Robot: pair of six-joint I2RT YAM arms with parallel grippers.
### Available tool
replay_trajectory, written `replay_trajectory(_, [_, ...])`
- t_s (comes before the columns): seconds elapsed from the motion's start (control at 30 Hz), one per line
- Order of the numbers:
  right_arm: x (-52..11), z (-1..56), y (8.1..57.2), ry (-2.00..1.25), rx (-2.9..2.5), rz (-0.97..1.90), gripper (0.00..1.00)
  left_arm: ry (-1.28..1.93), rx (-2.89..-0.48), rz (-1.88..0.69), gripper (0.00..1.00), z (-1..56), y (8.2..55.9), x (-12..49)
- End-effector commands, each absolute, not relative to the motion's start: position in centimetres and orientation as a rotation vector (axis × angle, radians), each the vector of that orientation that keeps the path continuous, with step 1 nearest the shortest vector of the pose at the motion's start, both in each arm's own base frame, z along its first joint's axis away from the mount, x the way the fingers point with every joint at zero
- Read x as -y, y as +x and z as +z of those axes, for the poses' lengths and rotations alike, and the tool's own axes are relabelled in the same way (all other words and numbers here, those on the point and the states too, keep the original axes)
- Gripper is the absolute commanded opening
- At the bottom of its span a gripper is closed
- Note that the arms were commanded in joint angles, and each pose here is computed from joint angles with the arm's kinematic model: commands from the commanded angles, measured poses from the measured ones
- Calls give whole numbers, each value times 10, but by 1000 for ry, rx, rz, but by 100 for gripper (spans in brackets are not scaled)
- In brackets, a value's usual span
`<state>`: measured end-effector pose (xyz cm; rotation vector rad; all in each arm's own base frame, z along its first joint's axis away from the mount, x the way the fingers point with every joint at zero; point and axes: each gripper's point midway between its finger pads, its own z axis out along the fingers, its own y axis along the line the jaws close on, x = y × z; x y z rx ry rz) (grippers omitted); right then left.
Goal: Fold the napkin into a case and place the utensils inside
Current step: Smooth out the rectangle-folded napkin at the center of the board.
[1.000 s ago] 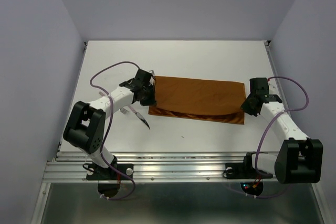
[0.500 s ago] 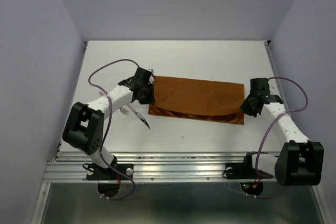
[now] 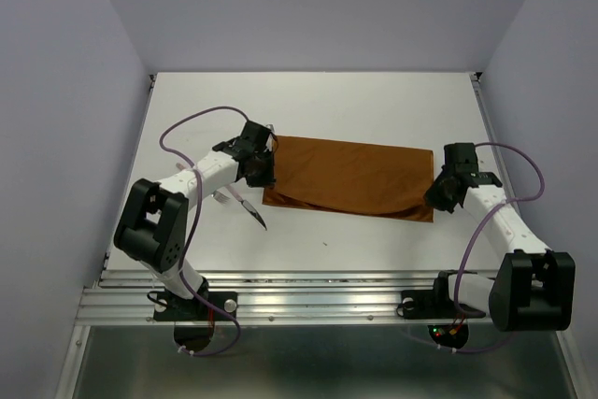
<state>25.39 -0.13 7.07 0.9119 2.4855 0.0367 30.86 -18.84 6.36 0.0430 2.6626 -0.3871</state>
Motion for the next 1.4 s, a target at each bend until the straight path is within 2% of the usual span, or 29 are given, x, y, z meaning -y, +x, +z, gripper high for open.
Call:
replay_trajectory(0.0, [0, 76, 258, 930, -2451, 71, 1, 66, -2655, -375, 0, 64, 311, 189])
replay_trajectory(0.23, [1, 72, 257, 945, -2462, 51, 1, 67, -2656, -361, 0, 63, 312, 188])
replay_trajectory(0.3, [2, 72, 257, 945, -2461, 47, 7, 70, -2658, -370, 0, 63, 311, 189])
replay_trajectory(0.33, [2, 73, 257, 947, -2457, 49, 13, 69, -2662, -373, 6, 63, 310, 189])
replay_trajectory(0.37, [2, 73, 257, 947, -2456, 45, 34, 69, -2666, -373, 24, 63, 309, 189])
replay_trajectory(0.47, [6, 76, 257, 959, -2436, 22, 60, 71, -2654, -383, 53, 69, 311, 191])
replay_trajectory(0.5, [8, 78, 258, 963, -2429, 11, 65, 71, -2648, -386, 64, 73, 312, 191])
replay_trajectory(0.57, [13, 84, 259, 963, -2404, -17, 66, 69, -2629, -383, 71, 83, 316, 191])
replay_trajectory(0.63, [15, 91, 263, 944, -2387, -23, 66, 67, -2611, -377, 71, 91, 320, 191])
replay_trajectory(0.77, [13, 100, 271, 920, -2364, 6, 58, 72, -2573, -391, 70, 109, 326, 196])
replay_trajectory(0.83, [7, 99, 276, 894, -2369, 54, 48, 73, -2566, -402, 68, 111, 329, 201])
replay_trajectory(0.87, [1, 100, 280, 879, -2377, 99, 37, 72, -2570, -406, 62, 108, 330, 203])
replay_trajectory(1.0, [-11, 99, 292, 842, -2396, 171, 12, 69, -2575, -448, 54, 102, 337, 217])
replay_trajectory(1.1, [-14, 93, 300, 839, -2407, 187, 8, 62, -2580, -477, 48, 93, 346, 226])
replay_trajectory(1.37, [-2, 41, 291, 917, -2496, 56, 7, 42, -2652, -480, 44, 48, 352, 235])
